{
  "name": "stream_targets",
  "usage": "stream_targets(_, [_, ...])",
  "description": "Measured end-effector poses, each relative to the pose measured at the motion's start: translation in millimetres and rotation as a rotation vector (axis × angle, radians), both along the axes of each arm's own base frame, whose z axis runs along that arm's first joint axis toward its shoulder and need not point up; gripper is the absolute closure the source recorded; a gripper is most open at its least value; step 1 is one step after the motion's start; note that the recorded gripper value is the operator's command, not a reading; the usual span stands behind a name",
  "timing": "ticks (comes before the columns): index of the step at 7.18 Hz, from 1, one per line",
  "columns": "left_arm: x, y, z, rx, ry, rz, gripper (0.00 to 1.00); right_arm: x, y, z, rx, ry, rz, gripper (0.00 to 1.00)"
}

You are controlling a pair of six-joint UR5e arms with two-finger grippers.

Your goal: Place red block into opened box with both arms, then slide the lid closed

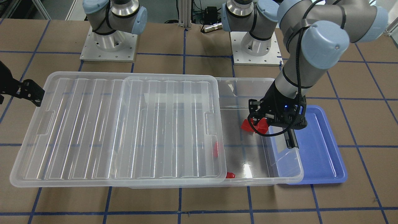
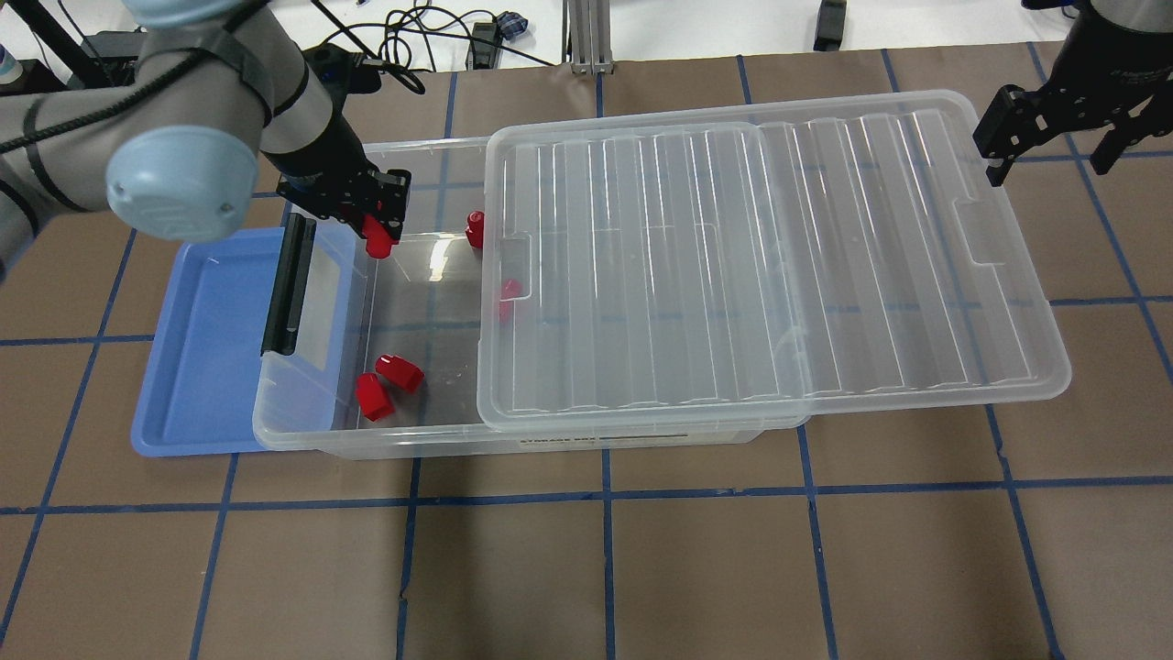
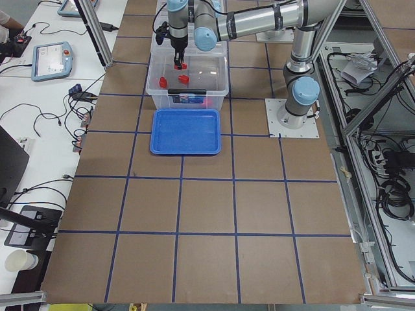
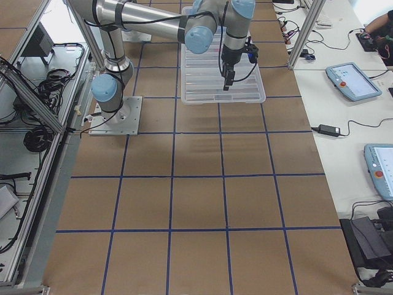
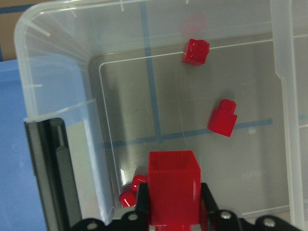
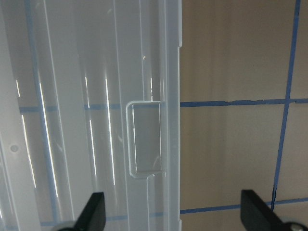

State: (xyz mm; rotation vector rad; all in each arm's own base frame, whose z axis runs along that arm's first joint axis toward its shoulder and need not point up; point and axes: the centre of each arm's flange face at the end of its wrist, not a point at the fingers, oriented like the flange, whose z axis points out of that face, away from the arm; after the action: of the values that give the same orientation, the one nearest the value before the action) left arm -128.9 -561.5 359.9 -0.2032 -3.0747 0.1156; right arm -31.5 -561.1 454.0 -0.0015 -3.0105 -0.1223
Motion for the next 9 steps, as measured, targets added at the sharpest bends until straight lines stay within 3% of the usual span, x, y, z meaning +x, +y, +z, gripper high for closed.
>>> stream_targets(2, [1, 5, -40, 0.004, -0.002, 0.053, 0.94, 0, 0, -1, 0.004, -0.001, 0.000, 0.00])
stream_targets(3, [2, 1, -59, 0.032, -0.001, 0.117, 0.94, 0, 1, -1, 0.005, -0.001, 0.000, 0.00])
stream_targets(5, [2, -4, -91, 0.087, -0.001, 0.169, 0.93, 0, 0, -1, 0.005, -0.001, 0.000, 0.00])
stream_targets(6, [1, -1, -105, 0.112, -0.002, 0.174, 0.86, 0, 0, -2, 0.004, -0.001, 0.000, 0.00])
stream_targets(7, [0, 4, -114, 0.129, -0.004, 0.173, 0.42, 0, -1, -2, 0.001, -0.001, 0.000, 0.00])
stream_targets(8, [0, 7, -122, 0.140, -0.006, 0.171, 0.15, 0, -1, -2, -0.001, -0.001, 0.000, 0.00])
stream_targets(9, [2, 10, -128, 0.151, -0.007, 0.171, 0.00, 0, -1, -1, 0.000, -0.001, 0.000, 0.00])
